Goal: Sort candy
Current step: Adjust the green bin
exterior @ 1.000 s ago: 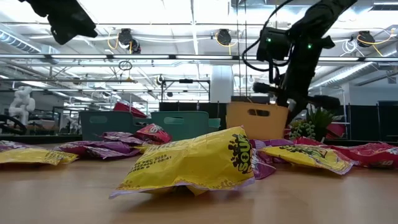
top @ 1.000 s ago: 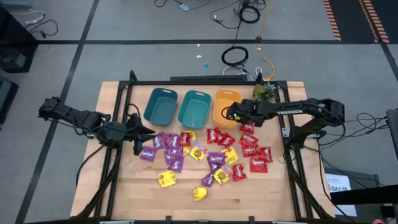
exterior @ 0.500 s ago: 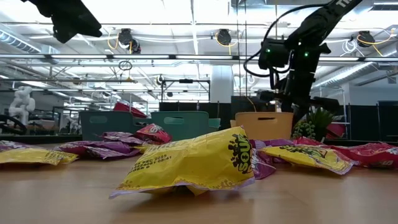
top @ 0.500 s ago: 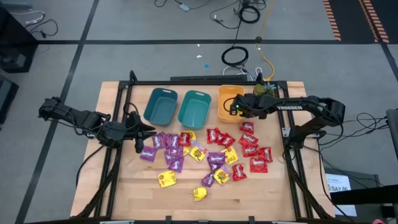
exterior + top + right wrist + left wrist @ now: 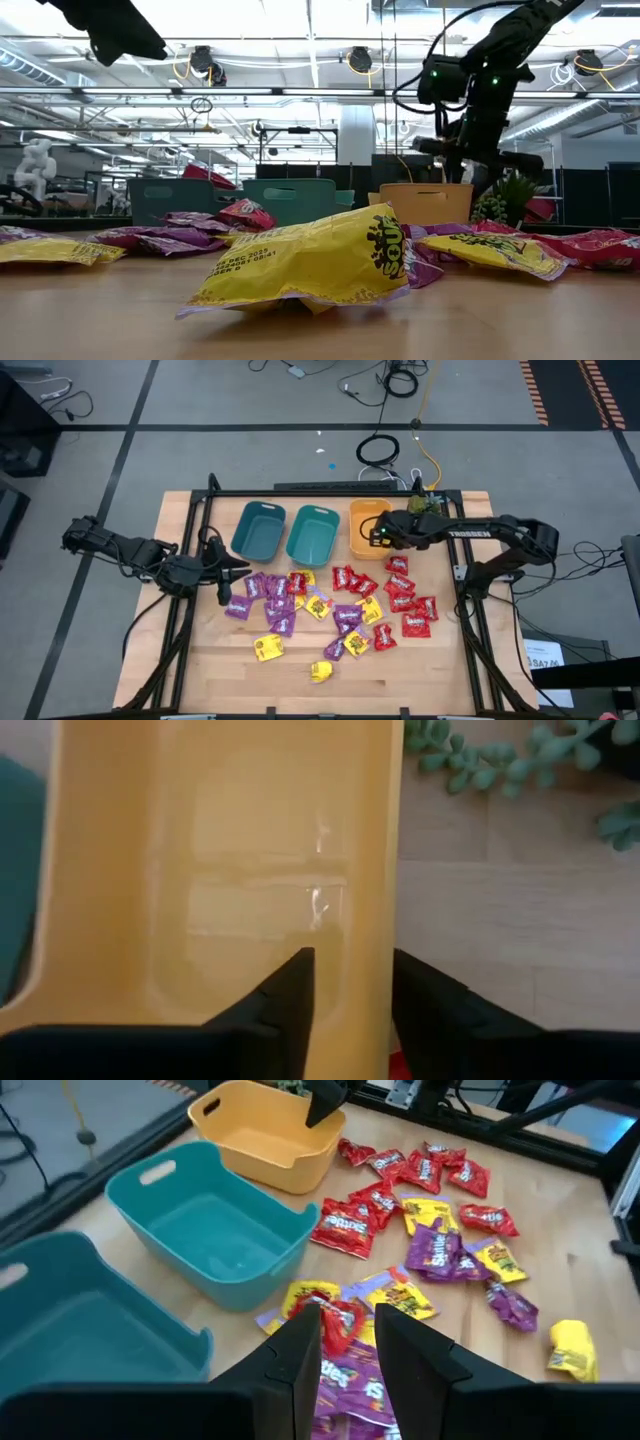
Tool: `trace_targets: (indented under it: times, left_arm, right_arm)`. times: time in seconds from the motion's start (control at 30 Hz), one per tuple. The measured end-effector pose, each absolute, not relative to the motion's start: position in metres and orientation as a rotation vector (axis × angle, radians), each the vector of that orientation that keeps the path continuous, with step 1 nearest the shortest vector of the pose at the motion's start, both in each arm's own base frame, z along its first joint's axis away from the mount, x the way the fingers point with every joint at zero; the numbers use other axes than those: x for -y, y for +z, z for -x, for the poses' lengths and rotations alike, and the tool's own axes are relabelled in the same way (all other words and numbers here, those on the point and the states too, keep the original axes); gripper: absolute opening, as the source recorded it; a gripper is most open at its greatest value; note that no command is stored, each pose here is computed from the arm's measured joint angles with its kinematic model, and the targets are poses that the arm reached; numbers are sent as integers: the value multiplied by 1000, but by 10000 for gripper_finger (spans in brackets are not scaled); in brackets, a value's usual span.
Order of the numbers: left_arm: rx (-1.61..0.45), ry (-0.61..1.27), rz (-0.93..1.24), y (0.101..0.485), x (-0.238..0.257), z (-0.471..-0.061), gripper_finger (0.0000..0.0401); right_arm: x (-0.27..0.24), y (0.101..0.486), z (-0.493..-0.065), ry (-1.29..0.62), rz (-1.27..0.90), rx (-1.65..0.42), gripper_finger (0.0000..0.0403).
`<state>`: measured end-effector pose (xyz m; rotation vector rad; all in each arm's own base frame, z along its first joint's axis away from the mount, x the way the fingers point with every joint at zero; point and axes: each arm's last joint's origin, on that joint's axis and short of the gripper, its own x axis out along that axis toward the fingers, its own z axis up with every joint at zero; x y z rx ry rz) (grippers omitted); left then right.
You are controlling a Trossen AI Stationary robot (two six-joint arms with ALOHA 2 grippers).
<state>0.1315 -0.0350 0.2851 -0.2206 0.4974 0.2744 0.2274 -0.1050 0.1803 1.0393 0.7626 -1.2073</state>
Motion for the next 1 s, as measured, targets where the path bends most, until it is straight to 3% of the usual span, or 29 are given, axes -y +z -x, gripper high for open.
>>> trace_targets:
  times: [0.33,0.73,1.0]
  left_arm:
    - [-498,336,181,285,26,-134,107]
    - [-565,469,52,279,2,-147,107]
    - [-449,506,-25,293,-24,-157,107]
  right_arm:
    - [97,230,-213,-1047,-1062,-532,189]
    - [86,246,-240,-824,-1028,-344,192]
    - [80,248,-281,-669,-924,-279,192]
